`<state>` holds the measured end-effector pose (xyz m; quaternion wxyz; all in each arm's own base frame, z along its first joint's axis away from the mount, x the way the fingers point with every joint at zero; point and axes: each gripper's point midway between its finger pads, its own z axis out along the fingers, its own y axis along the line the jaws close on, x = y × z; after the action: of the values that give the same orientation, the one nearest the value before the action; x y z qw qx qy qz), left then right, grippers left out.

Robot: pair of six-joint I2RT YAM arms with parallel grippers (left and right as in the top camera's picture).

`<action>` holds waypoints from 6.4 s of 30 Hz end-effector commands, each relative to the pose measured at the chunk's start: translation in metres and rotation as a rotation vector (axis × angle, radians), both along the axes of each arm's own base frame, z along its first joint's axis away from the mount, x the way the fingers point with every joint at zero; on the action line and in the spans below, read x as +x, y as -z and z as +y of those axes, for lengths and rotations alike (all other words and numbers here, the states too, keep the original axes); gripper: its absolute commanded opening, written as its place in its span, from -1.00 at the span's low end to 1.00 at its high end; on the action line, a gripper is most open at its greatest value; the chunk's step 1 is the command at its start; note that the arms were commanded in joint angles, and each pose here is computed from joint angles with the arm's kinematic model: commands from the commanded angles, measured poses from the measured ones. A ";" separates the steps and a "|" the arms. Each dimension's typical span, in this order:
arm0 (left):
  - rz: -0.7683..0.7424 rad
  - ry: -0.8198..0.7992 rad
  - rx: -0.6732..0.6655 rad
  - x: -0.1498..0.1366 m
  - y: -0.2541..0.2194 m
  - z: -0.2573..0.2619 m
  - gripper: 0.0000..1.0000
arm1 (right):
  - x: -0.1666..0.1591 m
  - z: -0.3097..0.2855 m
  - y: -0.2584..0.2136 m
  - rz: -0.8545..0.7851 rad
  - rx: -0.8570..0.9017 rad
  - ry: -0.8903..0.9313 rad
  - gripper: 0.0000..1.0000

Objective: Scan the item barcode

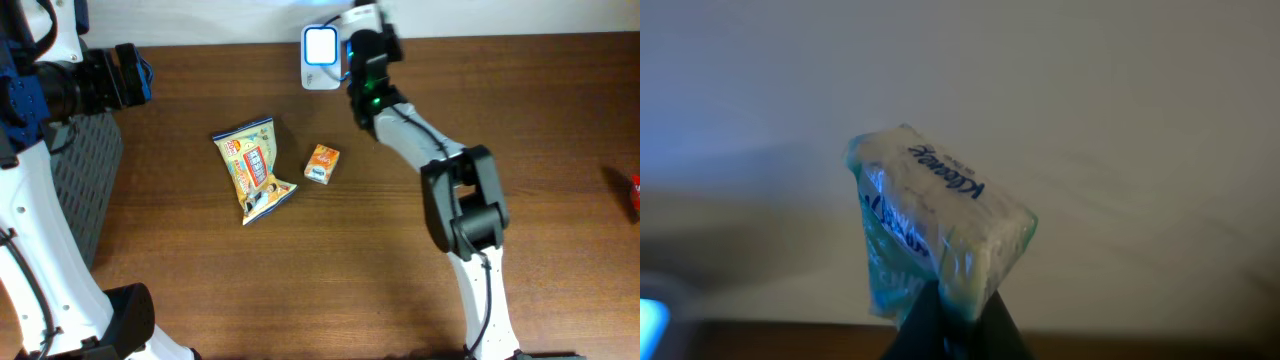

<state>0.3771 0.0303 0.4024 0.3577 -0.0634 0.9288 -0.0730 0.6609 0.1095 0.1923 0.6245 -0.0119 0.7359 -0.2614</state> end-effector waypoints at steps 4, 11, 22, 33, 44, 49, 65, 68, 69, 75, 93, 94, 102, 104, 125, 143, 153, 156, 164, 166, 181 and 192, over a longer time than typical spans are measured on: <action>-0.011 0.009 0.005 -0.001 -0.003 0.000 0.98 | -0.094 -0.272 -0.009 0.360 0.091 0.581 -0.92; -0.011 0.009 0.004 -0.001 -0.003 0.000 0.98 | -0.247 -0.453 0.103 0.590 0.845 0.777 -0.92; -0.011 0.009 0.005 -0.001 -0.003 0.000 0.98 | -0.256 -0.466 0.111 0.520 1.108 0.612 0.97; -0.011 0.009 0.004 -0.001 -0.003 0.000 0.98 | -0.174 -0.083 0.023 0.961 1.164 -0.465 0.19; -0.011 0.009 0.004 -0.001 -0.003 0.000 0.98 | -0.236 0.140 0.160 1.362 1.003 -0.127 -0.13; -0.011 0.009 0.004 -0.001 -0.003 0.000 0.98 | -0.240 0.120 0.163 1.390 1.017 -0.056 -0.06; -0.011 0.009 0.004 -0.001 -0.003 0.000 0.99 | -0.210 0.165 0.081 1.315 1.316 -0.863 -0.92; -0.011 0.009 0.004 -0.001 -0.003 0.000 0.98 | -0.220 0.154 0.035 1.197 1.333 -1.296 -0.92; -0.011 0.009 0.005 -0.001 -0.003 0.000 0.98 | -0.233 0.159 0.033 1.161 1.243 -1.420 -0.92; -0.011 0.009 0.004 -0.001 -0.003 0.000 0.98 | -0.198 0.136 0.098 1.261 1.091 -0.831 -0.92; -0.011 0.009 0.005 -0.001 -0.003 0.000 0.99 | 0.000 0.104 0.010 0.291 -0.354 -0.260 -0.92; -0.011 0.009 0.004 -0.001 -0.003 0.000 0.99 | 0.001 0.086 -0.008 0.240 -0.256 -0.179 -0.92; -0.011 0.009 0.005 -0.001 -0.003 0.000 0.98 | -0.106 -0.270 0.044 0.512 0.613 0.589 -0.92; -0.011 0.009 0.005 -0.001 -0.003 0.000 0.98 | -0.181 -0.365 0.070 0.628 0.711 0.818 -0.92; -0.011 0.009 0.004 -0.001 -0.003 0.000 0.98 | -0.220 -0.049 0.041 1.245 0.997 -0.608 0.78; -0.011 0.009 0.005 -0.001 -0.003 0.000 0.99 | -0.250 0.233 0.135 1.362 0.800 -0.716 -0.92; -0.011 0.009 0.005 -0.001 -0.003 0.000 0.98 | -0.250 -0.014 0.026 0.943 0.085 0.372 -0.92; -0.011 0.009 0.004 -0.001 -0.003 0.000 0.98 | -0.251 -0.025 0.043 0.949 0.050 0.405 -0.92; -0.011 0.009 0.005 -0.001 -0.003 0.000 0.98 | -0.268 0.071 0.114 1.011 0.190 0.153 -0.92; -0.011 0.009 0.004 -0.001 -0.003 0.000 0.99 | -0.274 0.113 0.113 0.977 0.186 0.045 -0.92; -0.011 0.009 0.005 -0.001 -0.003 0.000 0.98 | -0.247 0.181 0.107 1.069 0.512 -0.232 0.76; -0.011 0.009 0.004 -0.001 -0.003 0.000 0.98 | -0.243 0.174 0.204 1.034 0.315 -0.042 0.64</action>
<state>0.3770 0.0314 0.4023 0.3577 -0.0649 0.9288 -0.0725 0.4186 0.2907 0.0130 0.1889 -0.0695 0.9774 -0.0648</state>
